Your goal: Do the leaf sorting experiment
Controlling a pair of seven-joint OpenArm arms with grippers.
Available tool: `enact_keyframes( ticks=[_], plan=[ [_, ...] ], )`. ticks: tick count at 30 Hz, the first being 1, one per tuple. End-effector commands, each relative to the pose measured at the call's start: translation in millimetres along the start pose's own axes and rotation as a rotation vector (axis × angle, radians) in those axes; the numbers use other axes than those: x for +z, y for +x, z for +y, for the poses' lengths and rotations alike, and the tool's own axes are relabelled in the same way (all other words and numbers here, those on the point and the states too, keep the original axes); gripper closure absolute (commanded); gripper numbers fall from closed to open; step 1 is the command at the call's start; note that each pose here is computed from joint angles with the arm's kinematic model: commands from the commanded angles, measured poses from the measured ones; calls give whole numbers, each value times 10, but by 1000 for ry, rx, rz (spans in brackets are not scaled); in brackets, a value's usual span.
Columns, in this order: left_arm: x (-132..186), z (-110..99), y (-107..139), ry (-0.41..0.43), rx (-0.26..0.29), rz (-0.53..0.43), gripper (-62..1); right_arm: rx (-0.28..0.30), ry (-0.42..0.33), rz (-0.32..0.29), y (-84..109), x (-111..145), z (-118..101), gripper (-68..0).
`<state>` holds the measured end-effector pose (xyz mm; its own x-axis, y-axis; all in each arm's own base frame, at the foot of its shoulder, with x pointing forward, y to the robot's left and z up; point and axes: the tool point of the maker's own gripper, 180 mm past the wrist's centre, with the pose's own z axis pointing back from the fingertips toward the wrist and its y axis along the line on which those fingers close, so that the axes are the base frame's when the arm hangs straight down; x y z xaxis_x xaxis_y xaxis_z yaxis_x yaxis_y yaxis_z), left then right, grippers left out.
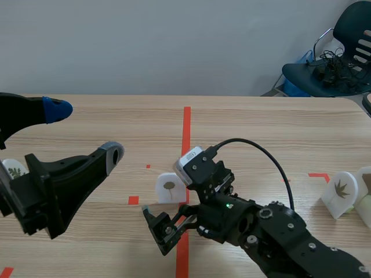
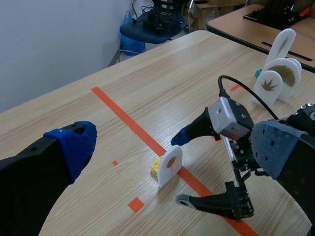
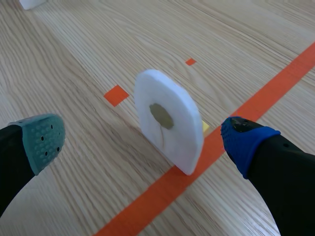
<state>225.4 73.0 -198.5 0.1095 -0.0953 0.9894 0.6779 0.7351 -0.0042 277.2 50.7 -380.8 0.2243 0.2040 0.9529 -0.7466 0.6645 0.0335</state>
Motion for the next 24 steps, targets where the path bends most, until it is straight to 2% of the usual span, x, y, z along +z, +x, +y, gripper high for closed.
enact_keyframes(
  ticks=[1, 5, 7, 10, 14, 18, 21, 24],
  plan=[
    [-15, -4, 75, -1, 9, -35, -623, 15, -30, -57, 195, -64, -83, -679],
    [-15, -4, 75, -1, 9, -35, -623, 53, -38, -33, 119, -134, -21, -667],
    [-17, -1, 79, -1, 8, -36, -623, 59, -29, -30, 112, -142, 16, -585],
    [-20, 5, 84, 0, 6, -37, -623, 57, -24, -21, 87, -140, 38, -414],
    [-20, 5, 82, 0, 6, -37, -623, 59, -24, -18, 78, -135, 33, -310],
    [-20, 5, 82, 0, 6, -37, -623, 60, -25, -15, 71, -129, 27, -160],
    [-20, 5, 82, 0, 6, -37, -623, 60, -25, -16, 71, -128, 28, -99],
    [-20, 5, 82, 0, 6, -37, -623, 61, -27, -28, 95, -126, 19, -78]
  ],
)
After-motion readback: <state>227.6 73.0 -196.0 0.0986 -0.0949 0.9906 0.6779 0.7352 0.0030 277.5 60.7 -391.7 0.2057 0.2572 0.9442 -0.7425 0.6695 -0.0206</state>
